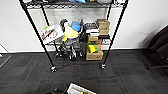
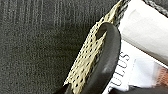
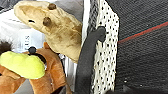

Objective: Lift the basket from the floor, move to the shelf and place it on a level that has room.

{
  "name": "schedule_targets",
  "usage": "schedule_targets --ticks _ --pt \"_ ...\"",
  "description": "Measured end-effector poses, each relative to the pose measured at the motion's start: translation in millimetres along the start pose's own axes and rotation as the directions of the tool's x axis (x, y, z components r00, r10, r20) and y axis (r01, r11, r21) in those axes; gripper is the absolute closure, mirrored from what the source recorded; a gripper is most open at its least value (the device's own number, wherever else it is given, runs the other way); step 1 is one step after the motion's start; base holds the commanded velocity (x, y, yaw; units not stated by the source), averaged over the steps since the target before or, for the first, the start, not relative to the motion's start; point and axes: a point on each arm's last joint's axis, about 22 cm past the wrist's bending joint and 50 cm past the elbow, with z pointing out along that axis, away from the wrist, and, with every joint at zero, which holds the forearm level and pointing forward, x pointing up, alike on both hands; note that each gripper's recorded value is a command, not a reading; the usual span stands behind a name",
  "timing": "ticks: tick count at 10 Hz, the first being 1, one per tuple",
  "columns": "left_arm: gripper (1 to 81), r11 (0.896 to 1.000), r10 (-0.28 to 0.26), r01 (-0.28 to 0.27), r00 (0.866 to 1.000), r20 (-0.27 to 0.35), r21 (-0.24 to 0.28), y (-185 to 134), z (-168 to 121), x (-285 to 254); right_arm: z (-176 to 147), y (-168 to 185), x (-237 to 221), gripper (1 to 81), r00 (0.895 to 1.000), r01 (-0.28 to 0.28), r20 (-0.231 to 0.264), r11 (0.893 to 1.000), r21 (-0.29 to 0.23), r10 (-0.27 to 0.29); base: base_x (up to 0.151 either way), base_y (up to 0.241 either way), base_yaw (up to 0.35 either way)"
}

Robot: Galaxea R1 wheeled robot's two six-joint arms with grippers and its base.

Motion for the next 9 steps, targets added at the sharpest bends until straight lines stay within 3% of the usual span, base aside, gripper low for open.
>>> schedule_targets --ticks 4,5,6,7,9 --pt "1.0 1.000 0.001 0.000 0.999 -0.052 0.003 -1 -2 15 -1 1 6 1.0 1.000 -0.001 -0.022 1.000 0.001 0.001 0.000 0.000 0.000" --pt "1.0 1.000 0.001 -0.001 0.999 -0.053 0.003 0 -2 15 -1 1 8 81.1 0.999 -0.010 -0.033 1.000 0.003 0.010 0.000 0.000 0.000" --pt "81.1 1.000 0.000 0.000 0.999 -0.052 0.003 0 -2 15 0 -3 9 81.1 0.999 -0.008 -0.036 1.000 0.009 0.009 0.000 0.000 0.000" --pt "81.1 0.998 0.058 -0.057 0.997 -0.045 0.015 -5 -3 15 0 -6 11 81.1 0.999 -0.006 -0.038 1.000 0.014 0.007 0.000 0.000 0.000" --pt "81.1 0.998 0.056 -0.055 0.998 -0.042 0.014 -4 -3 15 -1 -5 14 81.1 0.999 -0.005 -0.040 1.000 0.014 0.005 0.000 0.000 0.000"
